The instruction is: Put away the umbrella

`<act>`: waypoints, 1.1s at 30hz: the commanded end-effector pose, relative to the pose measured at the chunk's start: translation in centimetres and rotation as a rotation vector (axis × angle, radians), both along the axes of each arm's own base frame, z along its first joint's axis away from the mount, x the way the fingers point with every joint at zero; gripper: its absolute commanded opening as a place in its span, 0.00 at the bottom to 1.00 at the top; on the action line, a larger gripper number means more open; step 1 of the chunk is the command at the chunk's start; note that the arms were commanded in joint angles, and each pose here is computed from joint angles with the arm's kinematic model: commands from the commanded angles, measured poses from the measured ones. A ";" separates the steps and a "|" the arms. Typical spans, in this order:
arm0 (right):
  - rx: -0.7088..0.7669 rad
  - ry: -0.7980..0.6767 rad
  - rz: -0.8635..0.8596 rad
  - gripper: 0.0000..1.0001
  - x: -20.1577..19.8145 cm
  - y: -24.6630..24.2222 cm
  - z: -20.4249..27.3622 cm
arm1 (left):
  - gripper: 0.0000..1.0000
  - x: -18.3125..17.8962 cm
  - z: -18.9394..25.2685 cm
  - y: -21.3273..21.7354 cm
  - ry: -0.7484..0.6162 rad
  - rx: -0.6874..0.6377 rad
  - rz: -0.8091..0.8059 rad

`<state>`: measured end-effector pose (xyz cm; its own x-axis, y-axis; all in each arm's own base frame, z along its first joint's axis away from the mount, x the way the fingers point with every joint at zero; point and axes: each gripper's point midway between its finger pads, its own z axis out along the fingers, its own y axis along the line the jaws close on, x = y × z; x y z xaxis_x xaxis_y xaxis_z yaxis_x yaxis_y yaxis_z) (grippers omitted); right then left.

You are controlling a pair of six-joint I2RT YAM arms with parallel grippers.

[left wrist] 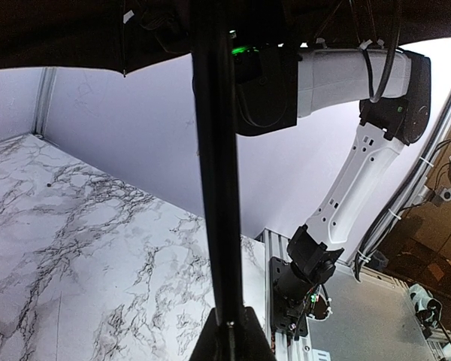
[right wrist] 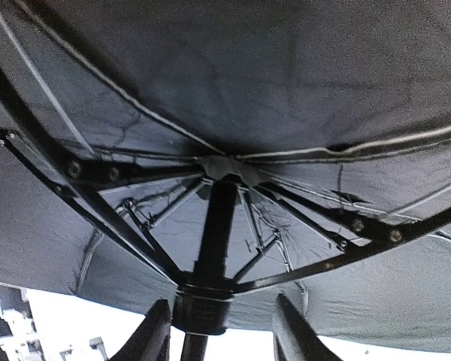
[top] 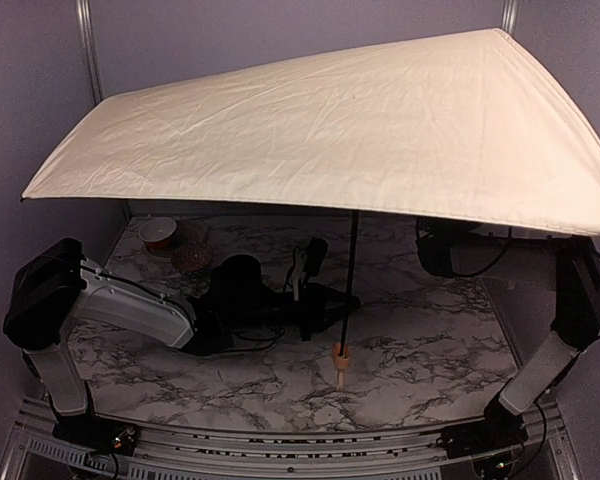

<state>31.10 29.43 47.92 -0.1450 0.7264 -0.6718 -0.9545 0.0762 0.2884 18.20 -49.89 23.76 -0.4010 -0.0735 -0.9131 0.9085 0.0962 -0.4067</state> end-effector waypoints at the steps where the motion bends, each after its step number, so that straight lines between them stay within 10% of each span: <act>1: 0.019 -0.039 -0.005 0.34 -0.4 0.0 1.2 | 0.00 -0.2 3.4 -0.2 -0.067 -0.096 -0.005; 8: 0.012 -0.038 -0.002 0.00 -0.3 0.1 1.2 | 0.00 -0.3 3.3 -0.1 -0.072 -0.093 -0.006; 19: 0.001 -0.057 -0.015 0.00 -0.4 0.0 1.2 | 0.00 -0.4 3.3 0.1 -0.083 -0.092 -0.005; 24: -0.010 -0.052 0.016 0.29 -0.3 0.5 1.3 | 0.00 -0.4 3.3 0.1 -0.084 -0.091 -0.005; 33: 0.000 -0.045 -0.003 0.00 -0.3 0.1 1.2 | 0.00 -0.5 3.5 0.2 -0.090 -0.092 -0.006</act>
<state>31.03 29.97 48.07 -0.1579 0.7155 -0.6806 -0.9571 0.0588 0.2838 18.65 -49.80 23.64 -0.4066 -0.0788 -0.9102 0.9030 0.1168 -0.4135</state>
